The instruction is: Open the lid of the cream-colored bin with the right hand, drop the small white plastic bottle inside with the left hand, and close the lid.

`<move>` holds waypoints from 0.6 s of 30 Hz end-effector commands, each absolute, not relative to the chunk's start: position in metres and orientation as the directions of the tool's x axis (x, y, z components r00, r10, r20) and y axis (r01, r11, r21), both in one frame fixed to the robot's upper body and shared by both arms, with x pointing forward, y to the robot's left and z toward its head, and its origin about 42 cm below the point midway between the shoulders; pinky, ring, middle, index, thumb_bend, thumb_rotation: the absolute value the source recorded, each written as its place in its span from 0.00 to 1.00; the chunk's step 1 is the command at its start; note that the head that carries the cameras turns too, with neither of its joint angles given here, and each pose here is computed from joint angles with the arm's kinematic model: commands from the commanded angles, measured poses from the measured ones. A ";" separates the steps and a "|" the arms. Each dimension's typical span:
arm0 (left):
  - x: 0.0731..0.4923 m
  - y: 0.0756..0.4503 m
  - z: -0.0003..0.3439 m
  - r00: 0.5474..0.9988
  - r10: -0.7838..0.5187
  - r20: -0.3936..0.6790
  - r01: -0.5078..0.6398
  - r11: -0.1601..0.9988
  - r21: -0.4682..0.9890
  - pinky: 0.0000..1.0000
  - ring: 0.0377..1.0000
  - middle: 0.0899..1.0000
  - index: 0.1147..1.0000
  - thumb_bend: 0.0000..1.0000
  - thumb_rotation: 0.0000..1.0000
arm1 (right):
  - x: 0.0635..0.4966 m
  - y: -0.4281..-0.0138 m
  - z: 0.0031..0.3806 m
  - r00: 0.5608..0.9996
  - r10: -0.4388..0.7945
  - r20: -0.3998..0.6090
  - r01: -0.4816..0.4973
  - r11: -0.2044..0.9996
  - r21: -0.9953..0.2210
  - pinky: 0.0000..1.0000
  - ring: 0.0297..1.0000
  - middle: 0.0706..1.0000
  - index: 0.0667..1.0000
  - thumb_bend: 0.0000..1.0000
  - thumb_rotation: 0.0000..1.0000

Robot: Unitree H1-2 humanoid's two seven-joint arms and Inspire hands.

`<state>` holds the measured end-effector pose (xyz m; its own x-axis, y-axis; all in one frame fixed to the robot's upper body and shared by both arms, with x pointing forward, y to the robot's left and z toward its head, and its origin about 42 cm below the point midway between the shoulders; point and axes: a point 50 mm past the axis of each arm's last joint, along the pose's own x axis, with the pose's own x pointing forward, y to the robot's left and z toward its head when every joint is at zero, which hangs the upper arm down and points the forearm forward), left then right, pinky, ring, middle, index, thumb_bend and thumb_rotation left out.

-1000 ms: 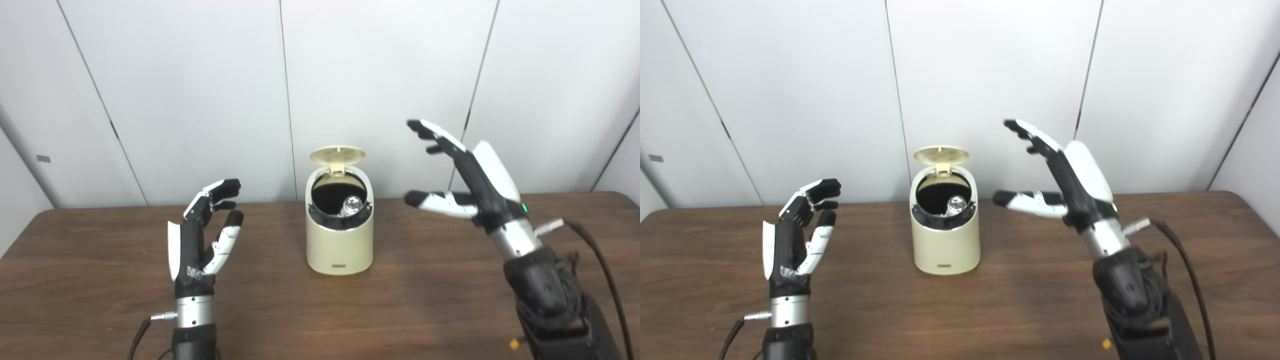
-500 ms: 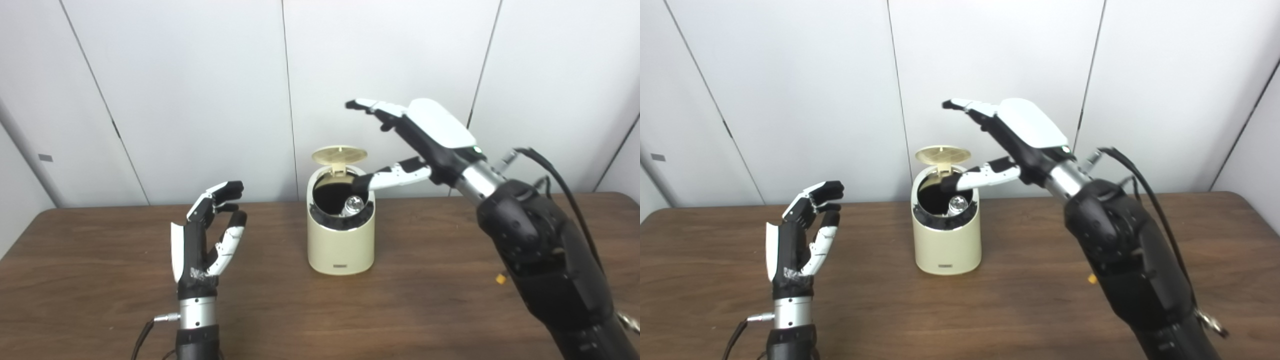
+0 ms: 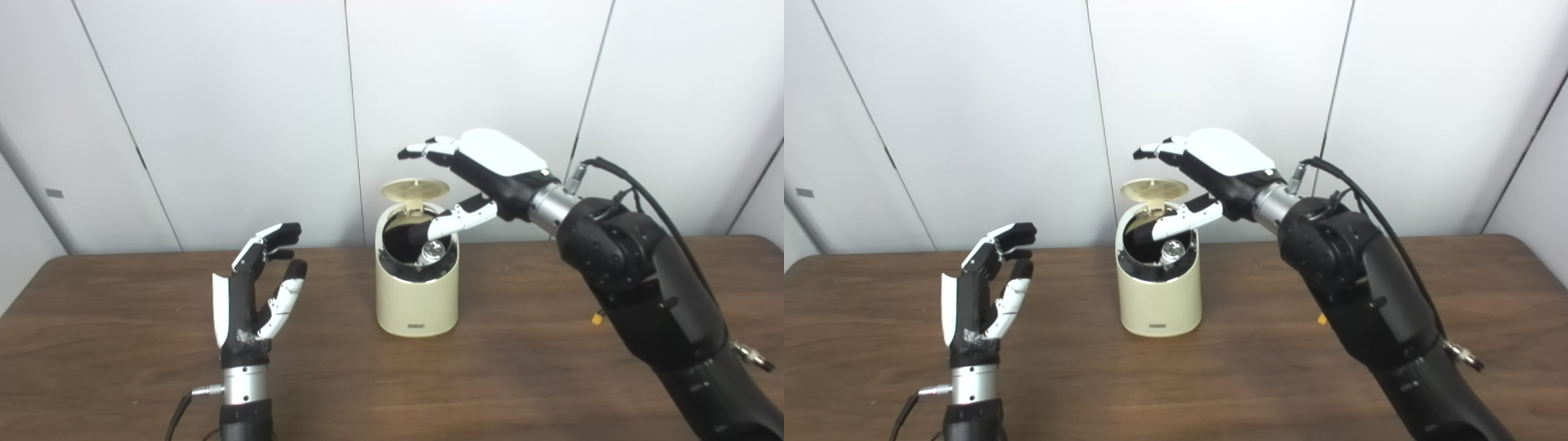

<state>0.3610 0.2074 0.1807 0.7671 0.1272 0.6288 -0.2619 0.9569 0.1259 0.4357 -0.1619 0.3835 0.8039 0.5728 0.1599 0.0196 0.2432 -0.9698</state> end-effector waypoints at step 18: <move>0.364 0.207 0.196 0.723 0.124 0.680 -0.268 0.957 0.111 0.63 0.69 0.68 0.66 0.68 0.74 | 0.430 -0.156 0.394 0.828 0.552 0.095 -0.006 0.179 -0.984 0.77 0.93 0.94 0.85 1.00 0.85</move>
<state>0.3606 0.2080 0.1806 0.7639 0.1357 0.6309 -0.2705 0.9550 0.1221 0.4348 -0.1561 0.3718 0.8372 0.5463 0.0266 -0.0815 0.1727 -0.9816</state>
